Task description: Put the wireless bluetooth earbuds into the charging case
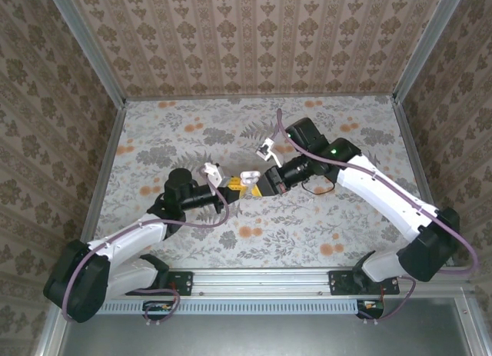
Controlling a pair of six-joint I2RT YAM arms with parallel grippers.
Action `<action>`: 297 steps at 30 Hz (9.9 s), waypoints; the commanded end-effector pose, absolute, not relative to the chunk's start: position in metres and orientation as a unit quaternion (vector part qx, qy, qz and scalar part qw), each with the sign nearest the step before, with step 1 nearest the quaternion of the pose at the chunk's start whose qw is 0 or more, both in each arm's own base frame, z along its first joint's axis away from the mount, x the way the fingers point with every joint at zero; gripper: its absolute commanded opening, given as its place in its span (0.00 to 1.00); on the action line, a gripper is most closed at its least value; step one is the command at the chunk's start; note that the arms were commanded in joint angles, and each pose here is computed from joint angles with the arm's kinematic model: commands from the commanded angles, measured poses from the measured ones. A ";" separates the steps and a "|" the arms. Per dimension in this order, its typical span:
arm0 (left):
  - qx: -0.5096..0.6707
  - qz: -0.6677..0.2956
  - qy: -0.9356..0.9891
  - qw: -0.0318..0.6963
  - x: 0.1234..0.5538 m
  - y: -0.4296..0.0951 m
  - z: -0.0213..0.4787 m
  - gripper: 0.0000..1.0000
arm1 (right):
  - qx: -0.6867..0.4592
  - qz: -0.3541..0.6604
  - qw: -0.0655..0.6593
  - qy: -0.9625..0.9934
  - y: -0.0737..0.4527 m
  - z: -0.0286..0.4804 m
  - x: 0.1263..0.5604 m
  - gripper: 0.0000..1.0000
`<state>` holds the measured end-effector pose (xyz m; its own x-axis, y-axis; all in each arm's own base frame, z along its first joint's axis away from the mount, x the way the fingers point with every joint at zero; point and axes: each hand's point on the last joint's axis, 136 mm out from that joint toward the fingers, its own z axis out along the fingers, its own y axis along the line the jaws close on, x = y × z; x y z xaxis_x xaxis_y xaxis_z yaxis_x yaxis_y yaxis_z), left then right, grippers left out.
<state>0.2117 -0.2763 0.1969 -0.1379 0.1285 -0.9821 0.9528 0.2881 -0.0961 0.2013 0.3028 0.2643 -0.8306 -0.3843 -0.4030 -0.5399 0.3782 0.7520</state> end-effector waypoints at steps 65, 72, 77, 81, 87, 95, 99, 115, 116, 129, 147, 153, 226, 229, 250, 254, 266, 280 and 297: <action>0.339 -0.358 0.592 0.638 0.235 -0.282 0.242 0.00 | 0.062 0.591 0.180 0.784 0.320 0.275 0.284 0.05; 0.335 -0.363 0.590 0.639 0.236 -0.282 0.244 0.00 | 0.068 0.606 0.167 0.775 0.327 0.272 0.287 0.05; 0.333 -0.362 0.592 0.638 0.237 -0.283 0.242 0.00 | 0.070 0.611 0.164 0.771 0.330 0.273 0.286 0.05; 0.329 -0.360 0.592 0.642 0.239 -0.283 0.245 0.00 | 0.069 0.611 0.161 0.772 0.331 0.272 0.283 0.05; 0.324 -0.362 0.589 0.645 0.241 -0.284 0.250 0.00 | 0.076 0.603 0.154 0.779 0.329 0.259 0.280 0.04; 0.319 -0.364 0.586 0.650 0.241 -0.282 0.253 0.00 | 0.077 0.592 0.159 0.787 0.326 0.251 0.280 0.05; 0.315 -0.363 0.586 0.652 0.241 -0.281 0.255 0.00 | 0.080 0.593 0.154 0.786 0.326 0.248 0.278 0.05; 0.315 -0.362 0.586 0.653 0.240 -0.280 0.256 0.00 | 0.083 0.555 0.171 0.810 0.315 0.239 0.278 0.18; 0.316 -0.361 0.587 0.652 0.240 -0.279 0.256 0.00 | 0.083 0.553 0.172 0.811 0.314 0.239 0.277 0.18; 0.319 -0.359 0.589 0.650 0.239 -0.280 0.255 0.00 | 0.080 0.528 0.188 0.824 0.305 0.241 0.277 0.24; 0.330 -0.338 0.614 0.633 0.243 -0.279 0.246 0.00 | 0.017 0.407 0.250 0.878 0.274 0.278 0.263 0.39; 0.334 -0.333 0.618 0.629 0.243 -0.279 0.243 0.00 | -0.033 0.355 0.240 0.903 0.290 0.278 0.254 0.46; 0.349 -0.340 0.614 0.621 0.237 -0.282 0.245 0.00 | -0.177 0.211 0.261 0.925 0.311 0.260 0.282 0.29; 0.349 -0.339 0.614 0.622 0.237 -0.281 0.245 0.00 | -0.179 0.194 0.262 0.928 0.307 0.257 0.285 0.29; 0.353 -0.345 0.610 0.620 0.234 -0.281 0.245 0.00 | -0.247 0.193 0.276 0.909 0.317 0.258 0.281 0.20; 0.353 -0.344 0.607 0.623 0.232 -0.279 0.246 0.00 | -0.246 0.214 0.308 0.894 0.311 0.284 0.277 0.20; 0.404 -0.435 0.546 0.591 0.204 -0.283 0.268 0.00 | -0.135 0.344 0.298 0.880 0.261 0.314 0.302 0.46; 0.438 -0.497 0.523 0.537 0.197 -0.305 0.280 0.00 | -0.069 0.517 0.140 0.841 0.286 0.276 0.309 0.37; 0.383 -0.490 0.571 0.536 0.229 -0.305 0.276 0.00 | -0.157 0.535 0.159 0.815 0.290 0.303 0.259 0.27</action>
